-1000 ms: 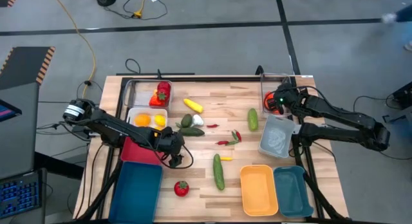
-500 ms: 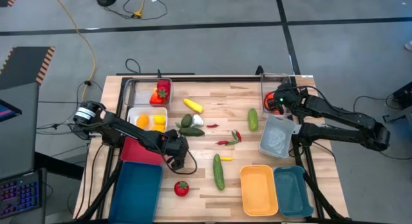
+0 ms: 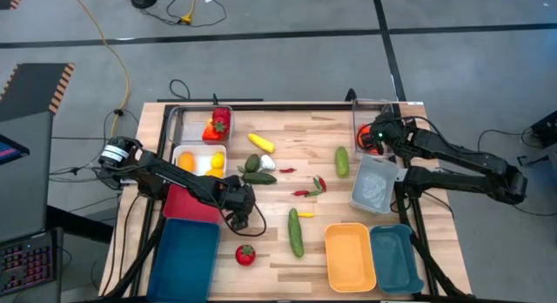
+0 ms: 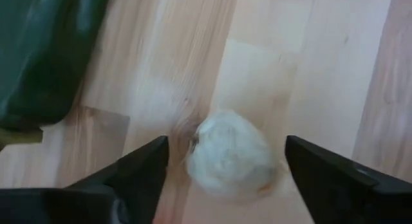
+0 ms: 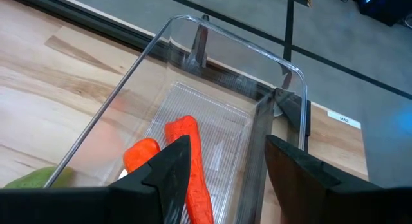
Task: Sort produce into baskets
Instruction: Put the bottom white garlic into the red bin
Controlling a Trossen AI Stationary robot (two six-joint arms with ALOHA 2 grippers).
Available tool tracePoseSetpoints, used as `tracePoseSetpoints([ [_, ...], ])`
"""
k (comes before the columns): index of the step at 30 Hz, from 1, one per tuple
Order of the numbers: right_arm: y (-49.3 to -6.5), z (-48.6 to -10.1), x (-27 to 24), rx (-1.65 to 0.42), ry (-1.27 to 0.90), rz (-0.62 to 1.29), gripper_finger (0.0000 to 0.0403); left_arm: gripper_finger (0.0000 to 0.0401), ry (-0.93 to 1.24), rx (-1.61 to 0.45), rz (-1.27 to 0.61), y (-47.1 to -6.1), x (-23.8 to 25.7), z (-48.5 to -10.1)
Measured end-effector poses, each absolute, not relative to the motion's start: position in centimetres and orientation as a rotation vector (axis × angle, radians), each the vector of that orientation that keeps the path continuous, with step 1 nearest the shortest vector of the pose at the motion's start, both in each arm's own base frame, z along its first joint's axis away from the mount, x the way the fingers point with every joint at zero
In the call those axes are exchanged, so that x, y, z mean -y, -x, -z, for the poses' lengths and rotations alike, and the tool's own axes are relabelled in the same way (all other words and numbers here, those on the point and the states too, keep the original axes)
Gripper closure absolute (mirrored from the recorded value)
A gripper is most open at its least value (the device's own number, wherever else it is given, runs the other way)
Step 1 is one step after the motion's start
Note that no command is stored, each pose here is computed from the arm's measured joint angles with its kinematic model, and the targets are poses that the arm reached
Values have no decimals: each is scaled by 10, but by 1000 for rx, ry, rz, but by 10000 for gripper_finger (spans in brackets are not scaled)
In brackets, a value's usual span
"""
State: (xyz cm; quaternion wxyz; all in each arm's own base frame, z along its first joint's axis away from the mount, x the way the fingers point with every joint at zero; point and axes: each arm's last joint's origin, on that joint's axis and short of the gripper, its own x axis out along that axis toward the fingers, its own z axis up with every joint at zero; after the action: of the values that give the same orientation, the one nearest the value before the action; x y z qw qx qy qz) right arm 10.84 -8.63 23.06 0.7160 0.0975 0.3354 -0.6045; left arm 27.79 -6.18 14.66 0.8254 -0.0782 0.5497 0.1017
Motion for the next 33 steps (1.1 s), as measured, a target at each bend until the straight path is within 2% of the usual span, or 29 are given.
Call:
tracePoseSetpoints([
  [9, -108, -231, 86, -742, -216, 1339, 178, 234, 167, -1186, -217, -278, 62, -149],
  [14, -108, -231, 86, -742, -216, 1339, 178, 278, 133, -1217, -201, -288, 63, -172],
  [18, -108, -231, 86, -742, -216, 1339, 178, 282, 80, -1276, -159, -296, 63, -205],
  [24, -108, -231, 86, -742, -216, 1339, 178, 266, -7, -1403, -139, -292, 62, -249],
  [33, -108, -231, 86, -742, -216, 1339, 178, 262, -66, -1722, -236, -261, 56, -260],
])
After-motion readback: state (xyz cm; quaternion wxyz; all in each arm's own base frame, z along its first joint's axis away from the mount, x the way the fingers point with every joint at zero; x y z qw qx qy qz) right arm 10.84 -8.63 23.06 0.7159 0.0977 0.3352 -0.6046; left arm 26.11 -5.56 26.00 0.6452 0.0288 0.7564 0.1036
